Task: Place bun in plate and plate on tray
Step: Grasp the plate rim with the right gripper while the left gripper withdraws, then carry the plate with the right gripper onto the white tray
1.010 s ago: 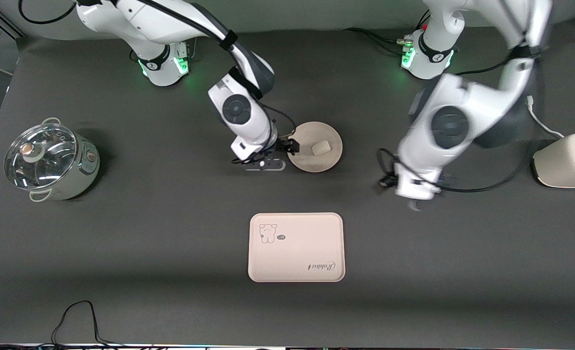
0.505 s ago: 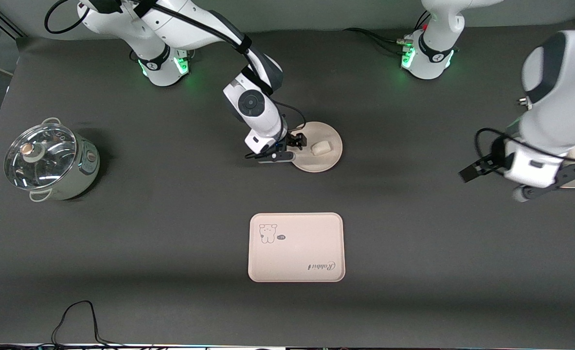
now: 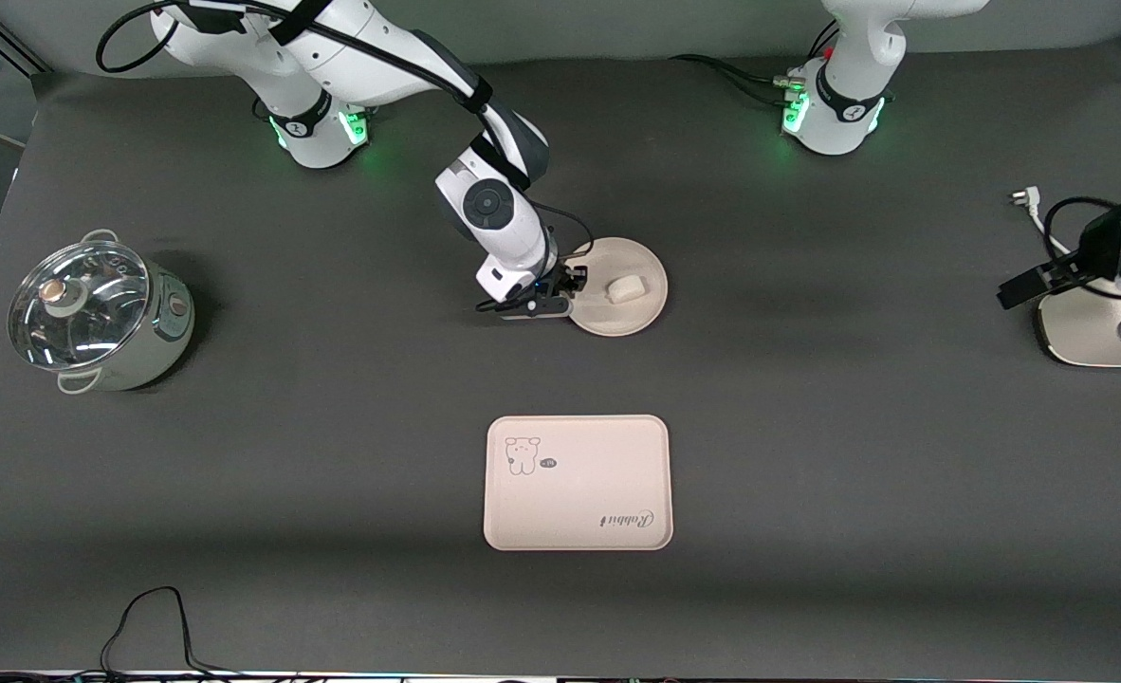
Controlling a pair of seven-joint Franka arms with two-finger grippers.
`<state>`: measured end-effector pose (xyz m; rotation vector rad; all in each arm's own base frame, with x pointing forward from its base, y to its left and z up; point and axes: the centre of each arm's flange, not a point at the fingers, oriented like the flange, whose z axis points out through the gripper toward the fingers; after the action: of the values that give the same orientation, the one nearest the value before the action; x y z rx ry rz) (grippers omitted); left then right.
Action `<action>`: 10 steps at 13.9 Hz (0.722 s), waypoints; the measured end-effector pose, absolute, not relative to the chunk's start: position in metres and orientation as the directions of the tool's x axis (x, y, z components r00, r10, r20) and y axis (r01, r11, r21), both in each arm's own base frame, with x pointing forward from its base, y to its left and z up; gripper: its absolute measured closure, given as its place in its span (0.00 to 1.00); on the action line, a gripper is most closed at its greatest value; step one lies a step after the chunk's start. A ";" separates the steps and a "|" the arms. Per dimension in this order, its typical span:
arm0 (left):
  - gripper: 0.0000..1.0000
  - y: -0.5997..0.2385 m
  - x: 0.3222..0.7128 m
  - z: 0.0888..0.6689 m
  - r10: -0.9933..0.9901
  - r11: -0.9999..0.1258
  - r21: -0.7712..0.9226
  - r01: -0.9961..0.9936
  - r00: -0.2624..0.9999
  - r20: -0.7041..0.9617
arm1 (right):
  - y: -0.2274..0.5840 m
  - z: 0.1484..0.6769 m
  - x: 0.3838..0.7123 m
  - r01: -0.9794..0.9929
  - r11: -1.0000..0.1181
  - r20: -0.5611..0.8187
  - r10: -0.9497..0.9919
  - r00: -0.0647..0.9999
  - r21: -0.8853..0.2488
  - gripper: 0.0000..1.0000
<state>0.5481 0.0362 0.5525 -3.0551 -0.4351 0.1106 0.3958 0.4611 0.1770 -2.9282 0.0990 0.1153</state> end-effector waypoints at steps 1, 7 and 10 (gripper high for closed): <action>0.00 0.041 0.546 0.556 0.274 -0.961 -0.060 0.270 0.960 -0.060 | 0.461 0.177 0.396 -0.075 -0.976 -0.084 -0.059 0.995 -0.205 0.86; 0.00 0.029 0.545 0.556 0.241 -0.970 -0.060 0.237 0.968 -0.065 | 0.469 0.196 0.413 -0.096 -0.965 -0.048 -0.087 0.995 -0.245 0.95; 0.00 0.020 0.543 0.556 0.225 -0.973 -0.065 0.220 0.970 -0.089 | 0.469 0.233 0.444 -0.120 -0.957 -0.037 -0.115 0.993 -0.263 0.96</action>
<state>0.5430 0.0203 0.5556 -3.0638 -0.3467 0.1477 0.4439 0.4688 0.2332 -2.8682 0.1720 0.0305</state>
